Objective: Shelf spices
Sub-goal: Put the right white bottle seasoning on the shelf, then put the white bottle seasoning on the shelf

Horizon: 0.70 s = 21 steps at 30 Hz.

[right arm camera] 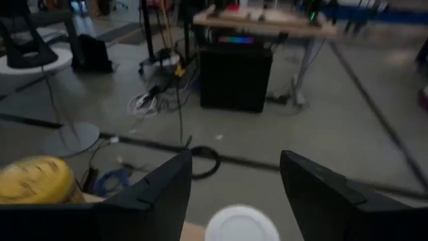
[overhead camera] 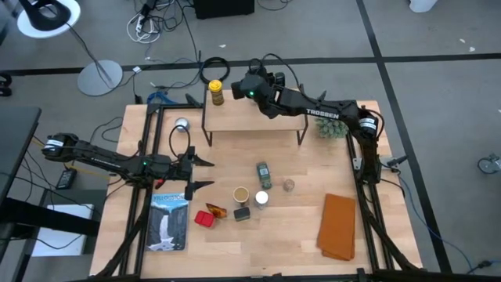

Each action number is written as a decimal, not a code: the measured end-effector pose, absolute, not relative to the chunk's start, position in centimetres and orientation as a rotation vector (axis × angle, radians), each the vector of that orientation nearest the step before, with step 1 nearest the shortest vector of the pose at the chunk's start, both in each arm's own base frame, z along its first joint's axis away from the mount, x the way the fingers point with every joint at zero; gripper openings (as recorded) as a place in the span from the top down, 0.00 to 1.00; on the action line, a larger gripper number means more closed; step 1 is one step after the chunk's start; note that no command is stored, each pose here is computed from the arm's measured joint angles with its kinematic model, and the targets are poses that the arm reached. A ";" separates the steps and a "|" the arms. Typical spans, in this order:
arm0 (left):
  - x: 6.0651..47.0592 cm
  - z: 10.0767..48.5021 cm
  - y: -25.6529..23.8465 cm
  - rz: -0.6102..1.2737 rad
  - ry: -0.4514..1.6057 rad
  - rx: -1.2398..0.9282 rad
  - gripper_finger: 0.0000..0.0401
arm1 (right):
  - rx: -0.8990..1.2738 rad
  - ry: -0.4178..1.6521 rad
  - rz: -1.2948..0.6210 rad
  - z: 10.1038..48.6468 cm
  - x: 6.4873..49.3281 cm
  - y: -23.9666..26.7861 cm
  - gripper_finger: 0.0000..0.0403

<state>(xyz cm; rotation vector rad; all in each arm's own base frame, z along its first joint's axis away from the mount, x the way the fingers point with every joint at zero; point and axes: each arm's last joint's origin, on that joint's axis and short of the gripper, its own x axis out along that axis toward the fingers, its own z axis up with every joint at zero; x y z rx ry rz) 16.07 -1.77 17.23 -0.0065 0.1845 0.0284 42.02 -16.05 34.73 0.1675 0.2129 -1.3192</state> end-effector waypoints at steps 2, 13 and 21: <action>16.1 17.2 -1.8 0.028 0.185 -0.006 0.22 | 0.123 0.223 -1.326 35.7 42.2 -15.0 0.44; 16.1 17.2 -1.8 0.029 0.184 -0.007 0.22 | -0.092 0.500 -1.208 39.0 41.2 -6.8 0.44; 16.1 17.2 -1.8 0.028 0.184 -0.007 0.22 | -0.078 0.738 -1.029 36.9 39.1 0.8 0.44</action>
